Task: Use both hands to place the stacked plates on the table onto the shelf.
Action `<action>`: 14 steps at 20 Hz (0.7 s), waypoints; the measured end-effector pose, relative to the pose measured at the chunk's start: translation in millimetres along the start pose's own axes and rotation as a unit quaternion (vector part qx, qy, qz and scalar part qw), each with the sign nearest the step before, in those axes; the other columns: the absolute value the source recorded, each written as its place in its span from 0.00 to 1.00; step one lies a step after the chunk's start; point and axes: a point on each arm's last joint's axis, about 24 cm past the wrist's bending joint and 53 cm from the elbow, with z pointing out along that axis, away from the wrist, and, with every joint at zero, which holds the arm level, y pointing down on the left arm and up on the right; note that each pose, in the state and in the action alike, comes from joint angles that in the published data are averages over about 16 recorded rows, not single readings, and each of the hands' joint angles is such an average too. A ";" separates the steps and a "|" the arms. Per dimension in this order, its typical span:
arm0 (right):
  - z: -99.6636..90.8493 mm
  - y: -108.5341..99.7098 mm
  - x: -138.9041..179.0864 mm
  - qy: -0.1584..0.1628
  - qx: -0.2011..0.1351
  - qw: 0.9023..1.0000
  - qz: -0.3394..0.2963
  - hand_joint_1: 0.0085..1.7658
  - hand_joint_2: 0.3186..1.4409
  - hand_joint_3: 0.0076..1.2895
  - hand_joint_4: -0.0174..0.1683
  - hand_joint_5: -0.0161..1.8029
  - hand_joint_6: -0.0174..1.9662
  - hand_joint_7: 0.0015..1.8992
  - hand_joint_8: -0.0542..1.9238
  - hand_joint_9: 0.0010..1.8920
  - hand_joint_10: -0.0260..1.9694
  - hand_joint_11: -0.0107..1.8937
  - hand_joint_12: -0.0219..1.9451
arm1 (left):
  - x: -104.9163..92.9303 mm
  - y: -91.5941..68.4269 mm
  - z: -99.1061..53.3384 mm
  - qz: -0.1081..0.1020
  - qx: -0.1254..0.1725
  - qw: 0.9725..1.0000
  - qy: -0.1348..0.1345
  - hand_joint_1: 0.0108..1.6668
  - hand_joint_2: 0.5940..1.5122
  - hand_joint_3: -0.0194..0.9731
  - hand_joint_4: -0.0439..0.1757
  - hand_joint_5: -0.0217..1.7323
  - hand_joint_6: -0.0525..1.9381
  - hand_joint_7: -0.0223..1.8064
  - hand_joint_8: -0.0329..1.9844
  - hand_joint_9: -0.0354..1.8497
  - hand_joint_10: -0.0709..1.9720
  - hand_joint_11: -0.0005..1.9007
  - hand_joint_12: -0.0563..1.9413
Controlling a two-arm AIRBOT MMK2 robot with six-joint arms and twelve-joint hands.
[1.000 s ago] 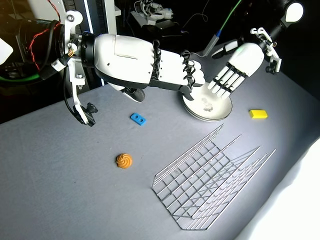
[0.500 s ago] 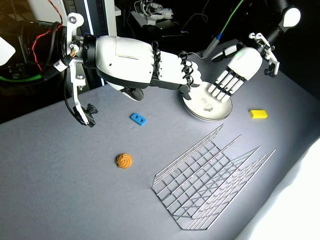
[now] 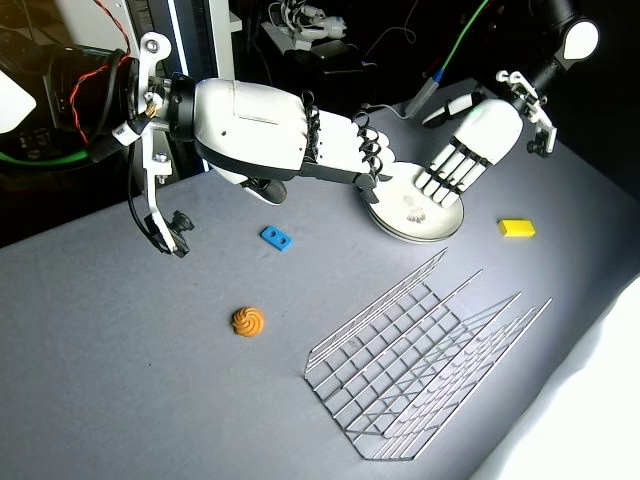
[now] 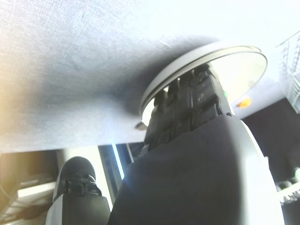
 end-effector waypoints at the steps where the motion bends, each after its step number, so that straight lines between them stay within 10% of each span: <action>1: 1.5 1.5 1.4 0.001 -0.002 1.000 -0.002 0.74 0.60 0.00 0.11 0.02 0.02 0.02 0.03 0.04 0.02 0.02 0.37 | -1.5 -1.5 2.4 0.001 0.002 1.000 -0.001 0.00 0.48 0.06 0.19 0.02 0.02 0.02 0.01 0.03 0.04 0.01 0.02; 14: 47.3 18.2 42.0 0.044 -0.033 0.998 -0.034 0.77 0.60 0.00 0.11 0.03 0.02 0.03 0.03 0.05 0.02 0.02 0.38 | -36.5 -32.6 43.1 0.008 0.033 0.999 -0.037 0.00 0.49 0.05 0.19 0.02 0.04 0.02 0.02 0.03 0.04 0.01 0.03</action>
